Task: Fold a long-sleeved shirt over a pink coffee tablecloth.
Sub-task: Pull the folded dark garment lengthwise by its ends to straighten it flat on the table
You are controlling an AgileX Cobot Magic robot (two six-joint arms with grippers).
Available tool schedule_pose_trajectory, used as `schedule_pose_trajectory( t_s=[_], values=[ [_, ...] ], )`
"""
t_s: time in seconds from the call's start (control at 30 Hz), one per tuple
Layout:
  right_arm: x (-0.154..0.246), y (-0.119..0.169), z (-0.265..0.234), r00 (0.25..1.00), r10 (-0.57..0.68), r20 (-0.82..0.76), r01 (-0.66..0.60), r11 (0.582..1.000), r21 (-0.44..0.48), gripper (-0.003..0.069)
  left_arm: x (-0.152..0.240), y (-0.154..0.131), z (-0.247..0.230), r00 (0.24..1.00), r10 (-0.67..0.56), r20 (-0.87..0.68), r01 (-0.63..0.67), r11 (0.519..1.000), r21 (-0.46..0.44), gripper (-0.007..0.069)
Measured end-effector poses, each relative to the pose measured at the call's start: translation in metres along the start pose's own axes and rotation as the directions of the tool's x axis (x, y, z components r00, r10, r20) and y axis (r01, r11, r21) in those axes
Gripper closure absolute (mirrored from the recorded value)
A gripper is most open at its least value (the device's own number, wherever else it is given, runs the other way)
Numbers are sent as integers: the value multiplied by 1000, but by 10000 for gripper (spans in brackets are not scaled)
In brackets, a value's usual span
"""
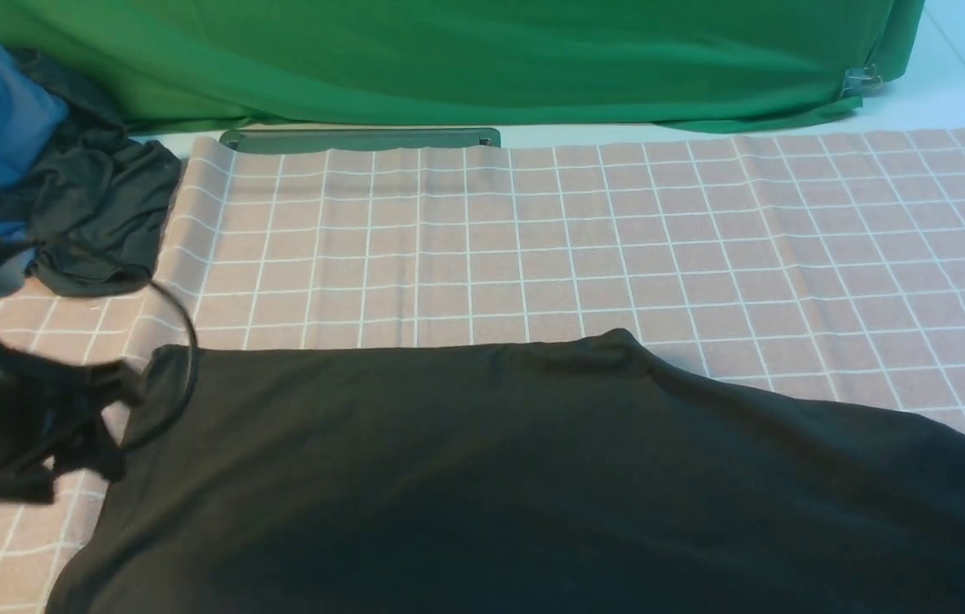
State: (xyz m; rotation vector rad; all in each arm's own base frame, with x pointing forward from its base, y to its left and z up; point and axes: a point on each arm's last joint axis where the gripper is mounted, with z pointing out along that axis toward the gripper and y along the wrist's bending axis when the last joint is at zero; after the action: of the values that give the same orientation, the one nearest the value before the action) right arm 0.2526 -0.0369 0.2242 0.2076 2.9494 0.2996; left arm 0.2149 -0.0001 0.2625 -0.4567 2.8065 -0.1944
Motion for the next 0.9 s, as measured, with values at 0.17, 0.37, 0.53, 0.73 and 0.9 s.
schedule_pose_trajectory(
  t_s=[0.17,0.37,0.53,0.73,0.9],
  values=[
    [-9,51,13,979,-179,99,188,978,-92,624,-1,-18,14,999,17,-40,-11,990,139,587],
    [-17,87,60,952,-292,90,300,950,-88,624,12,-29,59,977,84,-195,-65,993,101,615],
    [-23,83,94,963,-268,41,270,960,-67,624,15,-28,87,963,104,-250,-100,995,27,615],
    [-29,72,94,984,-170,56,173,984,-49,624,11,-21,101,969,65,-240,-86,993,-77,615],
    [-36,55,86,985,-144,99,146,989,-14,621,8,-19,104,973,74,-219,-97,991,-96,615]
  ],
)
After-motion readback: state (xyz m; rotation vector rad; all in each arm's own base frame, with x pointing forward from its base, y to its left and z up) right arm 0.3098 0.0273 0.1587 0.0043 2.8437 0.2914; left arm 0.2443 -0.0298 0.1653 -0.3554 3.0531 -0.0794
